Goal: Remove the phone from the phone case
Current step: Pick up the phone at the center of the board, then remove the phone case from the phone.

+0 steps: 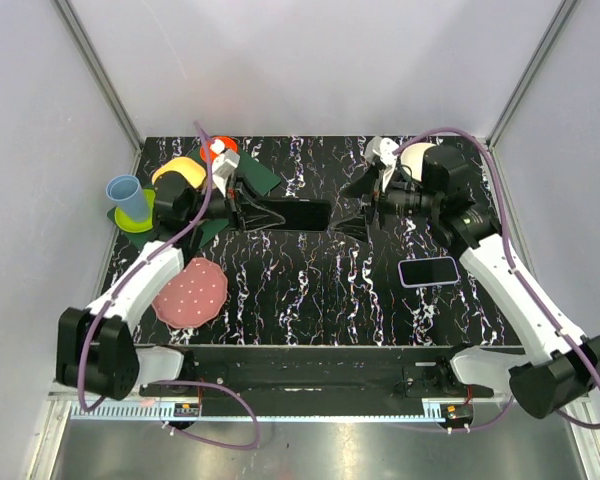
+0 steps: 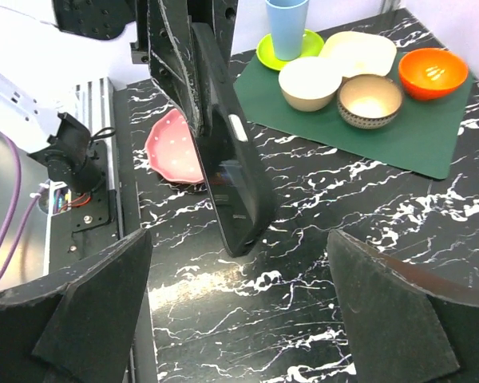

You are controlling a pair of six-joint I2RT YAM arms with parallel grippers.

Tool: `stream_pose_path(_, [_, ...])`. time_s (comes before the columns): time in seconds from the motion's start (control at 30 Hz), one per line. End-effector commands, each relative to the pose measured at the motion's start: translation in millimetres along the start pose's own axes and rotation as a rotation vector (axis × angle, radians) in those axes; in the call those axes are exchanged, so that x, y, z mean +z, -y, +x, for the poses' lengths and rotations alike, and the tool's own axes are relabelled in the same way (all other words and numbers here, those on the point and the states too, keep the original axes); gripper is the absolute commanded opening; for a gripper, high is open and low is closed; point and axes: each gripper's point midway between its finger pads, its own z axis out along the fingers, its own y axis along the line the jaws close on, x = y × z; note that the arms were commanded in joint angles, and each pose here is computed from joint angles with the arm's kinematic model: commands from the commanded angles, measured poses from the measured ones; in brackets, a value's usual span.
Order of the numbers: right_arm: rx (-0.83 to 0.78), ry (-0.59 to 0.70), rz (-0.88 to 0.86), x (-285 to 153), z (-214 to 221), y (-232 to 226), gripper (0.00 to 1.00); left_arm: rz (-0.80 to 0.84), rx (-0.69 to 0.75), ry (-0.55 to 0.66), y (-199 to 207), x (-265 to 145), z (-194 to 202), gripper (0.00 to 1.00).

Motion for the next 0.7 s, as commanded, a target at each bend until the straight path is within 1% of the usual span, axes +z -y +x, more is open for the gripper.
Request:
stream_pose_path(0.0, [0.031,0.051,-0.095,1,-24,-7,0.93,0.133,0.157,0.106,33,2,-25,0.00])
stream_pose_path(0.03, [0.045,0.054,-0.111,3,-26,-5,0.91,0.160,0.048,0.117,42,0,-23,0.00])
stream_pose_path(0.07, [0.053,0.060,-0.125,1,-29,-6,0.90,0.200,0.140,0.152,49,-1,-26,0.00])
stream_pose_path(0.1, [0.084,0.065,-0.163,0,-31,-12,0.89,0.207,0.109,0.151,49,0,-26,0.00])
stream_pose_path(0.13, [0.070,0.085,-0.169,-2,-34,-11,0.88,0.211,0.079,0.148,48,1,-28,0.00])
stream_pose_path(0.2, [0.128,0.102,-0.198,-6,-36,-18,0.88,0.202,0.080,0.165,44,1,-27,0.00])
stream_pose_path(0.27, [0.104,0.158,-0.204,-11,-41,-19,0.87,0.187,0.084,0.188,39,2,-24,0.00])
stream_pose_path(0.3, [0.142,0.166,-0.218,-15,-42,-22,0.86,0.182,0.071,0.193,37,2,-24,0.00])
stream_pose_path(0.33, [0.119,0.191,-0.206,-20,-46,-21,0.86,0.179,0.059,0.199,35,3,-23,0.00])
stream_pose_path(0.43, [0.127,0.212,-0.173,-24,-54,-18,0.84,0.164,0.031,0.229,29,4,-24,0.00])
stream_pose_path(0.5, [0.145,0.227,-0.116,-23,-57,-8,0.83,0.156,0.023,0.254,28,4,-28,0.00])
stream_pose_path(0.63, [0.168,0.223,-0.049,-20,-47,6,0.84,0.146,0.012,0.277,24,6,-30,0.00])
stream_pose_path(0.67, [0.167,0.224,-0.043,-19,-44,8,0.84,0.136,-0.018,0.281,19,8,-29,0.00])
